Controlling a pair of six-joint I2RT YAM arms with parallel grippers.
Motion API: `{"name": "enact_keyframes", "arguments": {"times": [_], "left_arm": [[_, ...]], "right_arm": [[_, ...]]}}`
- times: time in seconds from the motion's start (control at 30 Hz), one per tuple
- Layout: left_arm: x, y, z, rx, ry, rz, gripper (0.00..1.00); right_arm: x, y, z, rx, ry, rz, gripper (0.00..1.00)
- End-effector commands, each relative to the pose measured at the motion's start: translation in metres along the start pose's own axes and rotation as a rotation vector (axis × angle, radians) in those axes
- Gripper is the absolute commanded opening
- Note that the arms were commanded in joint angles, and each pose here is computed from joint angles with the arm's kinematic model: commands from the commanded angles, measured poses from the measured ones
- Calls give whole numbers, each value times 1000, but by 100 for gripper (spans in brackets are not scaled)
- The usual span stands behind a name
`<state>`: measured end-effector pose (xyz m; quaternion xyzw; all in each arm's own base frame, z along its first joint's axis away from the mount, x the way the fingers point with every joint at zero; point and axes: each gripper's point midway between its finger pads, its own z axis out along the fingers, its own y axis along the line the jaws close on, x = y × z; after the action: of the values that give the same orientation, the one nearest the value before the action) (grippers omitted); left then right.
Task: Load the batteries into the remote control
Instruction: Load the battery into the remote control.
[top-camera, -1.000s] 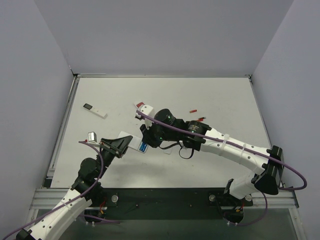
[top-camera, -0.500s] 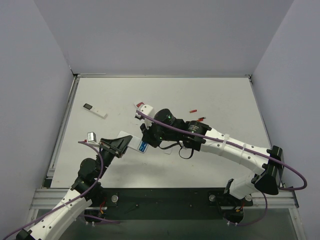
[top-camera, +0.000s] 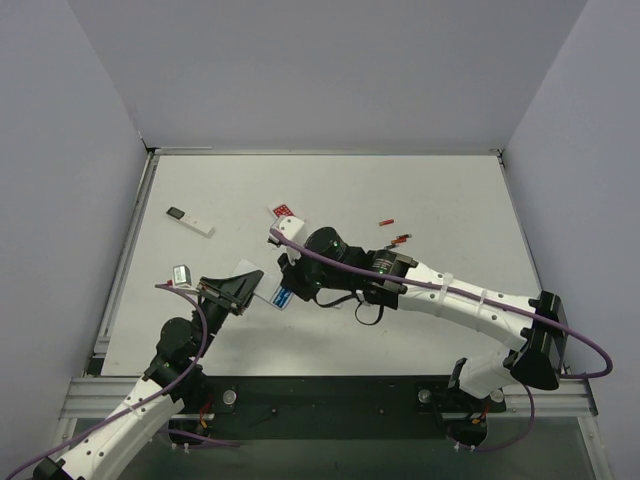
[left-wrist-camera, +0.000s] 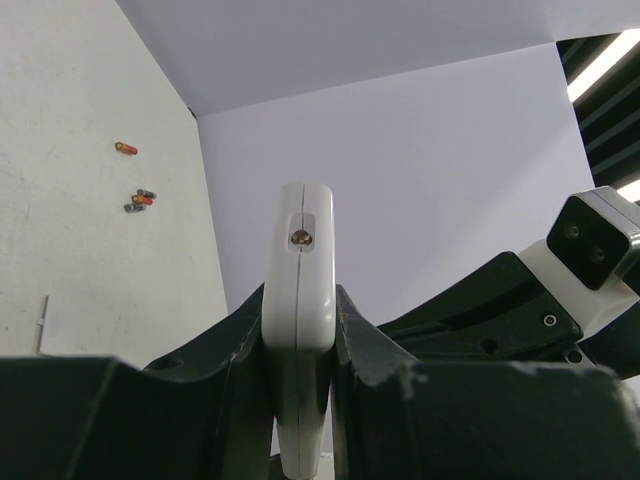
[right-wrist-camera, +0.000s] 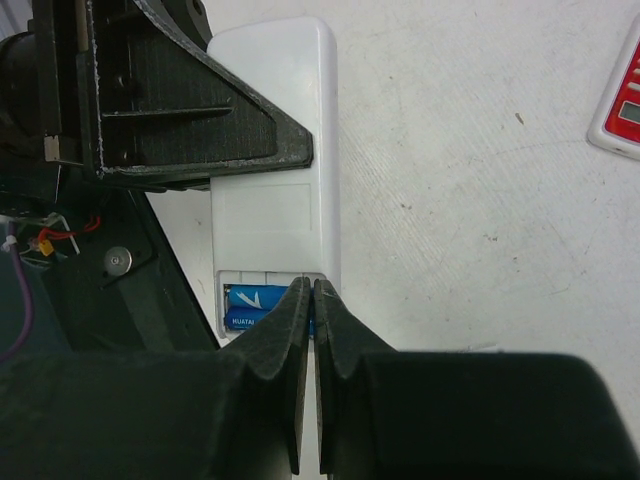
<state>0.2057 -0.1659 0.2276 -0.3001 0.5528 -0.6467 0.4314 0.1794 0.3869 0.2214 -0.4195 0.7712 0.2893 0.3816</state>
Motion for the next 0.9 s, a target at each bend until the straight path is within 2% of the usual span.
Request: {"name": "enact_keyframes", "arguments": {"times": [0.0,0.13,0.4,0.87], "left_arm": [[-15,-42,-9,219,-72,-82,0],[-15,-48,-10,242,-69,-90,0],[-20,-55,-14,276,-82,-142,0],[-24,-70,-18,330,-99,-158,0]], "right_arm": [[41,24,6,-73,97,27,0],[50,18,16,-41,57,11,0],[54,8,23,-21,-118,-59,0],[84,34,35,-100,-90,-302,0]]}}
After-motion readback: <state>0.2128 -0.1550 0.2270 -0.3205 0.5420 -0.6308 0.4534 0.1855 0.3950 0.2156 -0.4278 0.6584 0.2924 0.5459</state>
